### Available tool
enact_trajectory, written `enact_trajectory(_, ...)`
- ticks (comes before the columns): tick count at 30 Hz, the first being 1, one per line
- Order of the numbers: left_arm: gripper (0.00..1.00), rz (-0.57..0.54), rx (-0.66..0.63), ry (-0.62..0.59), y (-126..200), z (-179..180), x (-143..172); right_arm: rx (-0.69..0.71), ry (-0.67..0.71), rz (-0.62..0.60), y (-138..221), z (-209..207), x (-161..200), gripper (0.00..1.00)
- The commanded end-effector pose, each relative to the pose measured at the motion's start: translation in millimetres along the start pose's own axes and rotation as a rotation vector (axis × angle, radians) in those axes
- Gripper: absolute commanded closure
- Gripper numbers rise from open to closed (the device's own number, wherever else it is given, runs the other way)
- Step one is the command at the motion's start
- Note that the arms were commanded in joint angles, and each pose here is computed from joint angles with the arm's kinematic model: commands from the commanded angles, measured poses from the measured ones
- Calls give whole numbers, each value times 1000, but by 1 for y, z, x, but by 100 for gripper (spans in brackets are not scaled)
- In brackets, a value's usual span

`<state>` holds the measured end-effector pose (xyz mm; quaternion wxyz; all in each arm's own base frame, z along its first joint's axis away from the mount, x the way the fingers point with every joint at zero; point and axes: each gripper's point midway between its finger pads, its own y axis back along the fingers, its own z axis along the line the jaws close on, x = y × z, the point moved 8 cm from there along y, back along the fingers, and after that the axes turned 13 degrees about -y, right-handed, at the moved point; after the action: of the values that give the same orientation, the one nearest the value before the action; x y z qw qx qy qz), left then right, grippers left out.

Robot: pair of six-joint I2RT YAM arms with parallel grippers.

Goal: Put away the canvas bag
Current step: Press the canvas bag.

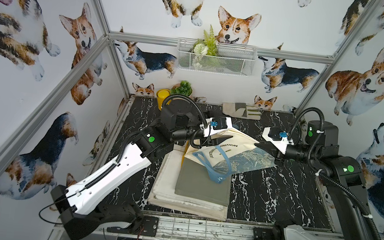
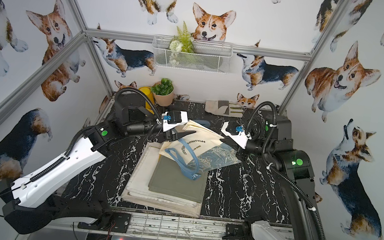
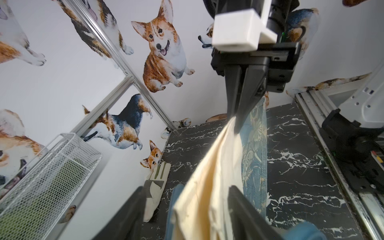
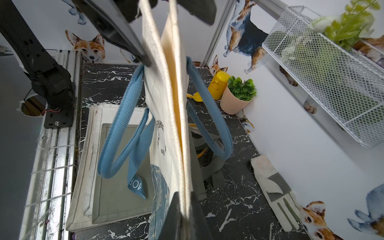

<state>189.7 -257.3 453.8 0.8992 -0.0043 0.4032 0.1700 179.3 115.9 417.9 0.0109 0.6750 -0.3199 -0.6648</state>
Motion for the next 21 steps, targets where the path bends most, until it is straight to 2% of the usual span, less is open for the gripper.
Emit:
enact_trajectory(1, 16, 77, -17, -50, 6, -7, -2, 48, 51, 86, 1, -4, 3, 100)
enact_trajectory(4, 15, 105, -39, -58, 14, -3, -7, 73, 88, 151, -7, -7, 6, 100)
enact_trajectory(6, 15, 113, 0, -79, 14, -7, -14, 80, 97, 154, -6, -8, 2, 100)
enact_trajectory(12, 14, 212, 139, -206, -15, -15, -29, 75, 152, 165, -20, -12, -3, 100)
enact_trajectory(16, 15, 264, 225, -187, -33, -17, -23, 86, 164, 157, -19, -11, -3, 100)
enact_trajectory(21, 16, 355, 228, -156, -49, -19, -5, 94, 177, 130, -12, -3, -1, 100)
